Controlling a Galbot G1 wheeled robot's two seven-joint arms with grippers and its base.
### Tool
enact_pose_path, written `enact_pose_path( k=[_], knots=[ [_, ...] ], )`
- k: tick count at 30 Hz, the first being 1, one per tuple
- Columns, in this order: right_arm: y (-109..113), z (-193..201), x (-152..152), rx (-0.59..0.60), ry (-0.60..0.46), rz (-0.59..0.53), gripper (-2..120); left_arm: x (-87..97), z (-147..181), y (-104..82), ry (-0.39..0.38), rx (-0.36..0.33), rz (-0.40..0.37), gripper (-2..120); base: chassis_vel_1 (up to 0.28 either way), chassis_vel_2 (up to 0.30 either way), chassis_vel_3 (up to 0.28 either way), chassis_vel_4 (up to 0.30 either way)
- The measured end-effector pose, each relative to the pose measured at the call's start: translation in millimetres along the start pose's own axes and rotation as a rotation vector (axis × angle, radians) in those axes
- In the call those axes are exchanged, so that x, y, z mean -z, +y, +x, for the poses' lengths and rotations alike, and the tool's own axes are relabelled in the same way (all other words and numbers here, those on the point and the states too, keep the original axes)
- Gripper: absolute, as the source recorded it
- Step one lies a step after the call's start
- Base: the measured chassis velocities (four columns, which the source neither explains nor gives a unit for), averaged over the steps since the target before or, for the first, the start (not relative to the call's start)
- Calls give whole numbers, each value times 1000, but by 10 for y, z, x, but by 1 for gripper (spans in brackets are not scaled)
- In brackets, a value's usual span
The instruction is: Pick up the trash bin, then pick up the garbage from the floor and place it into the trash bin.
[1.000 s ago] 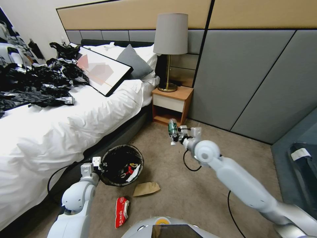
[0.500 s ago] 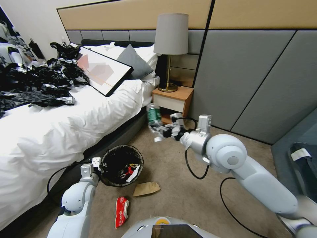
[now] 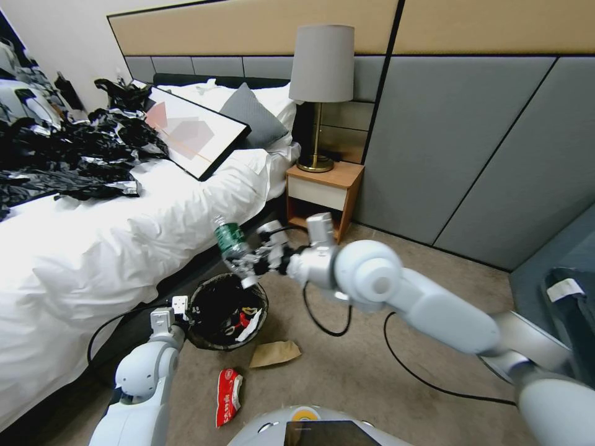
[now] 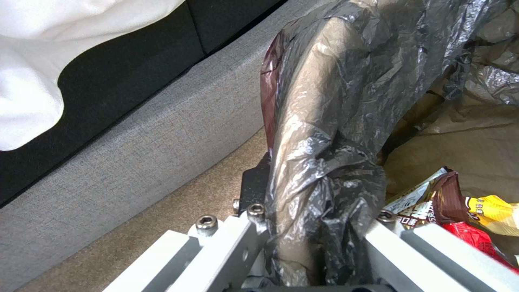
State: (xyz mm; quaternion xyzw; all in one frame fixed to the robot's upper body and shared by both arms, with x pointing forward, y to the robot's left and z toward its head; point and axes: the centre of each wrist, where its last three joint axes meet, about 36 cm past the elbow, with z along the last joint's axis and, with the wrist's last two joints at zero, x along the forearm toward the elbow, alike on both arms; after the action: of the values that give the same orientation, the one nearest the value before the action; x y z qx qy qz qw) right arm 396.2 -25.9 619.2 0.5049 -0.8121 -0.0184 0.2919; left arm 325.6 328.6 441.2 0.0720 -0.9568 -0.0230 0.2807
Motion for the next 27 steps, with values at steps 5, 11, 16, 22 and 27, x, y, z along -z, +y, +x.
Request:
enact_pose_path(
  k=[5, 11, 16, 22, 27],
  knots=[
    [-79, -211, -147, -32, 42, -11, 25, 3, 4, -3, -2, -2, 2, 0, 0, 0, 0, 0],
    [-172, -451, -282, -62, 76, -33, 25, 18, -7, -3, -6, -3, 6, 0, 0, 0, 0, 0],
    [-191, -556, -298, -66, 88, -45, 25, 15, -11, -3, -5, -2, 7, 0, 0, 0, 0, 0],
    [-198, -652, -301, -71, 90, -70, 43, 12, -12, 14, -6, 1, 9, 0, 0, 0, 0, 0],
    [-209, -685, -267, -68, 83, -86, 65, 4, -15, 13, -5, 1, 14, 0, 0, 0, 0, 0]
  ],
)
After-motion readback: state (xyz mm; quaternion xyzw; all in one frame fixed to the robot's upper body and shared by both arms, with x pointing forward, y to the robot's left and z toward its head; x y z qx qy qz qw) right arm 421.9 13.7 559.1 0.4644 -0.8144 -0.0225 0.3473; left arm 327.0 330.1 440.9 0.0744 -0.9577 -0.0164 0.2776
